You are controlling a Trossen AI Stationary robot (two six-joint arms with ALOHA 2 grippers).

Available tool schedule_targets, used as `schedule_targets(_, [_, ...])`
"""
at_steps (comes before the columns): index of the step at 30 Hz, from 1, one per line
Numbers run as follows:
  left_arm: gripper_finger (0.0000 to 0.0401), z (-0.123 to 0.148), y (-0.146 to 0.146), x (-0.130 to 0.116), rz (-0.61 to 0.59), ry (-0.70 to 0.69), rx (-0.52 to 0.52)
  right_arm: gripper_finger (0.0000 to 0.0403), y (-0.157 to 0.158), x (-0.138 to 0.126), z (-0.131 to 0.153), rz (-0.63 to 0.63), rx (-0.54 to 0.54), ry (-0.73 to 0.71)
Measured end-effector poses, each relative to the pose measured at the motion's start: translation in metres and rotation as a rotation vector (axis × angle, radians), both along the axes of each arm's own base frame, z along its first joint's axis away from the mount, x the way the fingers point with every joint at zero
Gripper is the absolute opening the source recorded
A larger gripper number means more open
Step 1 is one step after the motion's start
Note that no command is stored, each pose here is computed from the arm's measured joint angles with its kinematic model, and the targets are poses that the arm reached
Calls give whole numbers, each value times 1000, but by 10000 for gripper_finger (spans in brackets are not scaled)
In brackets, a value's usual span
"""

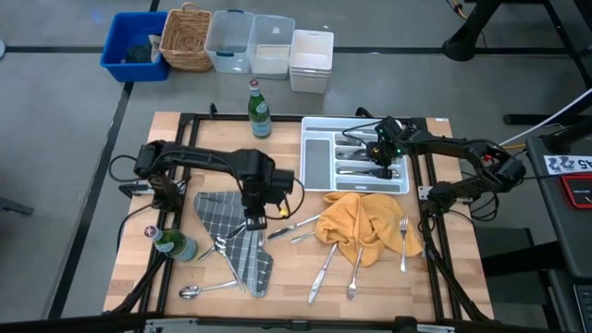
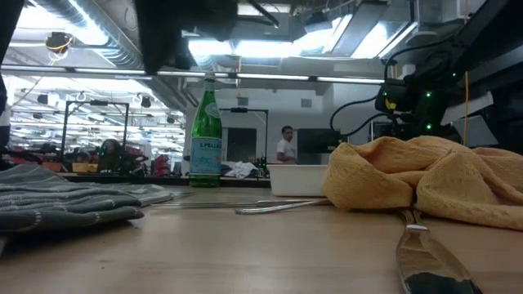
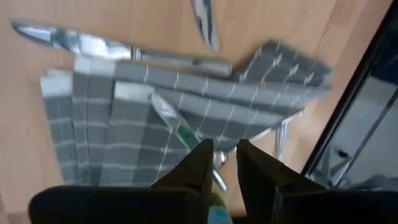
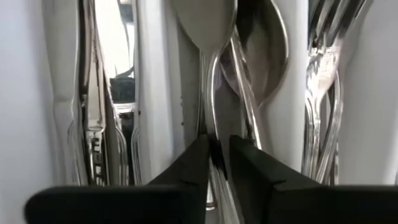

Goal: Sort silverware
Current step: Put the silver spoon into the cutlery tray

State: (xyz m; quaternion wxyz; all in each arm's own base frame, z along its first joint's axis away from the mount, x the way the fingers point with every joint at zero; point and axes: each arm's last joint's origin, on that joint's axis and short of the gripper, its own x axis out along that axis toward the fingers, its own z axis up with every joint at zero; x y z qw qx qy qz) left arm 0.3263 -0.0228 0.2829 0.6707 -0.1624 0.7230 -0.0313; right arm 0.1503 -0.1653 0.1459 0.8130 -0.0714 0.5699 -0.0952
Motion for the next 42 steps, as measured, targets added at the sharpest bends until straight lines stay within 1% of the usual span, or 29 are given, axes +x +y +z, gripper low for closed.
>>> schedule_targets(4, [61, -9, -14, -5, 5, 56, 46, 94, 0, 0, 0, -4, -5, 9])
schedule_targets(7, [61, -22, -22, -11, -18, 112, 54, 101, 0, 0, 0, -3, -6, 9])
schedule_targets(9, [61, -34, -27, -15, -2, 139, 62, 102, 0, 0, 0, -8, -4, 7])
schedule_targets(12, [61, -50, -34, -16, -9, 133, 65, 100, 0, 0, 0, -47, 8, -2])
schedule_targets(15, [61, -65, -39, -12, 14, 68, 56, 97, 0, 0, 0, -78, 18, -8])
schedule_targets(16, [61, -70, -40, -9, 51, 38, 50, 97, 0, 0, 0, -83, 20, -10])
schedule_targets(18, [61, -79, -37, -5, 165, 12, 41, 97, 0, 0, 0, -86, 21, -10])
schedule_targets(22, [61, -92, -20, 1, 387, -16, 26, 97, 0, -1, 0, -91, 19, -7])
schedule_targets(27, [61, -106, 2, 0, 618, 14, 18, 96, 0, -1, 0, -99, 8, 8])
schedule_targets(31, [61, -118, 10, -8, 779, 76, 36, 96, 0, -1, 0, -100, 6, 12])
schedule_targets(35, [61, -129, 13, -11, 844, 63, 52, 96, -1, -1, 4, -108, 19, 47])
schedule_targets(42, [61, -136, 13, -6, 862, -27, 10, 96, -4, -2, 20, -91, 21, 155])
